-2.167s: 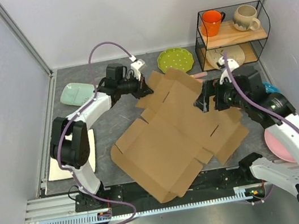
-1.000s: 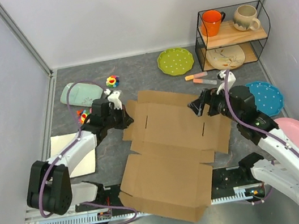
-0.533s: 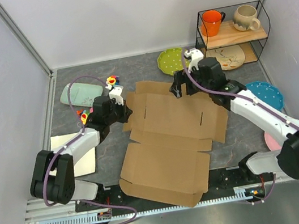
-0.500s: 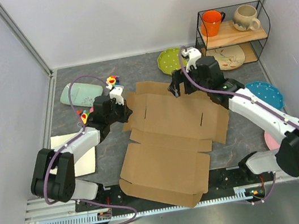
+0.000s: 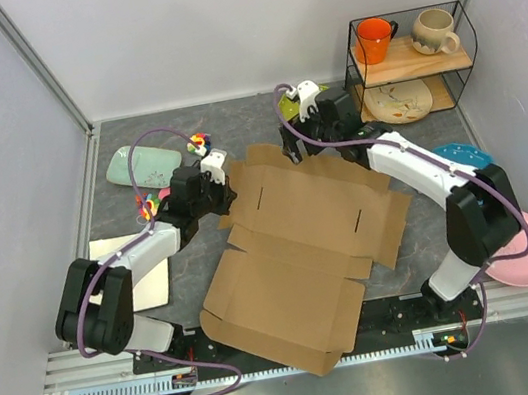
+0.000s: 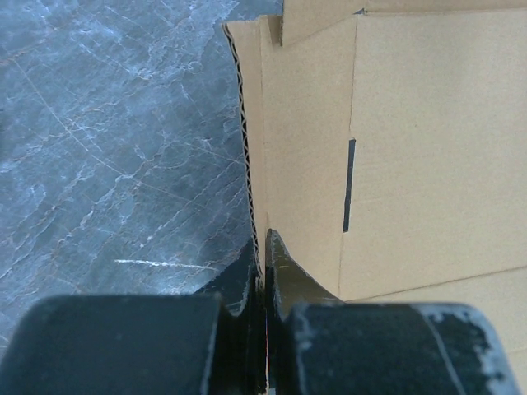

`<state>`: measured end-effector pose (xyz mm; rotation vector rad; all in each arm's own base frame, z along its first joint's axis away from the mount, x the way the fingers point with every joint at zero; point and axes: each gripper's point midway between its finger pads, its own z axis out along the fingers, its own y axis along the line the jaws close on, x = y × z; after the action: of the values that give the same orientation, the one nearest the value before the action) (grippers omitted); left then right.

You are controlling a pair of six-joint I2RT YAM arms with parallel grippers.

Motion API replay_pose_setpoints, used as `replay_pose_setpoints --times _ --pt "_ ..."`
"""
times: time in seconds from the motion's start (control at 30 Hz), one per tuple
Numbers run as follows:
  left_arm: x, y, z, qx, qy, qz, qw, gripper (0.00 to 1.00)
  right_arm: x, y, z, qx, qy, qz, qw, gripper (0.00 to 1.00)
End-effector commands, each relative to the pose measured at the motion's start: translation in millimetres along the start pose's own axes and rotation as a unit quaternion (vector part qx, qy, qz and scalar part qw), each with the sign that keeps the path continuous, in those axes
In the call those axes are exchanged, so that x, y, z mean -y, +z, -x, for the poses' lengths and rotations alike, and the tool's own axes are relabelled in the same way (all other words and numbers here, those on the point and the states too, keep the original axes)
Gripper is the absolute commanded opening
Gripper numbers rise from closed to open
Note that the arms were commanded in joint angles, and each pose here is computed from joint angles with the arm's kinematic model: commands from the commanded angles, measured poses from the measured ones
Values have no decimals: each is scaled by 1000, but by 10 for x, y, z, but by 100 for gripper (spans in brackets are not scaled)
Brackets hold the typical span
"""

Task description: Fold the paper box

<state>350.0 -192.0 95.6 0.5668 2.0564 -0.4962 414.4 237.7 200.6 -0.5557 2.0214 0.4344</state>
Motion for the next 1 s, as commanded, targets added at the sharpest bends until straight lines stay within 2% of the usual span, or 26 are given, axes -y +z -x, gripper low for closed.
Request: replay_pose_setpoints --times 0.0,0.23,0.37,0.6,0.97 --pt "-72 -47 188 26 40 23 999 2 -19 126 -43 -10 -24 16 1000 93" --pt "-62 -34 179 22 42 23 999 2 -41 200 -306 -29 -17 27 999 87" --pt "-55 -39 177 21 43 25 999 2 -52 233 -434 -43 -20 33 998 80" --pt "-58 -48 154 18 45 28 998 2 -47 299 -571 -58 -22 37 997 62" --pt "-48 -49 143 16 47 28 998 2 -44 358 -730 -75 -21 40 996 49"
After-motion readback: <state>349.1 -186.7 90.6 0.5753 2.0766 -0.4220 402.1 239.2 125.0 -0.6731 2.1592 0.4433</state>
